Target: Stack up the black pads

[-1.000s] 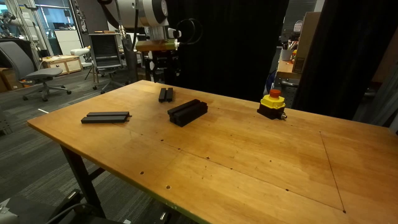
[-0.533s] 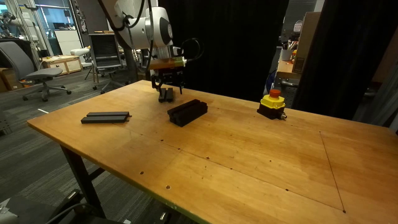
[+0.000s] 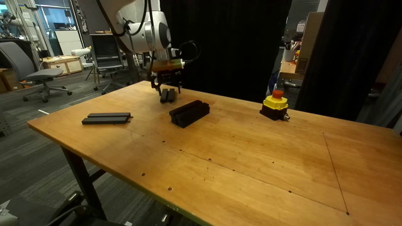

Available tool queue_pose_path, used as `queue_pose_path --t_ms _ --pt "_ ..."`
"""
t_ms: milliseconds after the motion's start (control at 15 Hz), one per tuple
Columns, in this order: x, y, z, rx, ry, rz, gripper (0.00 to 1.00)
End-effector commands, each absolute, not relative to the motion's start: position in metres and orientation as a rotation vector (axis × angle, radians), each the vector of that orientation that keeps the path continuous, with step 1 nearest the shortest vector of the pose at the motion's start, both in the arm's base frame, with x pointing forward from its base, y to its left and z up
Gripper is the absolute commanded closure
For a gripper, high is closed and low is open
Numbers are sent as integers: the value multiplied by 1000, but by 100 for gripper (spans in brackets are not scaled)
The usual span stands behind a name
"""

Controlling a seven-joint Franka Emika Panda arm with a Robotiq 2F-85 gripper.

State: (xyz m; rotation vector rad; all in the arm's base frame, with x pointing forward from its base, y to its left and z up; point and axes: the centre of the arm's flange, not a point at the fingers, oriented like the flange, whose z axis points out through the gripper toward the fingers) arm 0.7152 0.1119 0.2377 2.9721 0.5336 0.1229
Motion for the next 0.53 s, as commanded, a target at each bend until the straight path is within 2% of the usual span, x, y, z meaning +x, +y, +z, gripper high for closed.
queue_pose_path --t_ms 0,467 --pt "732 133 249 2980 540 166 0" --pt "742 139 227 3009 565 159 0"
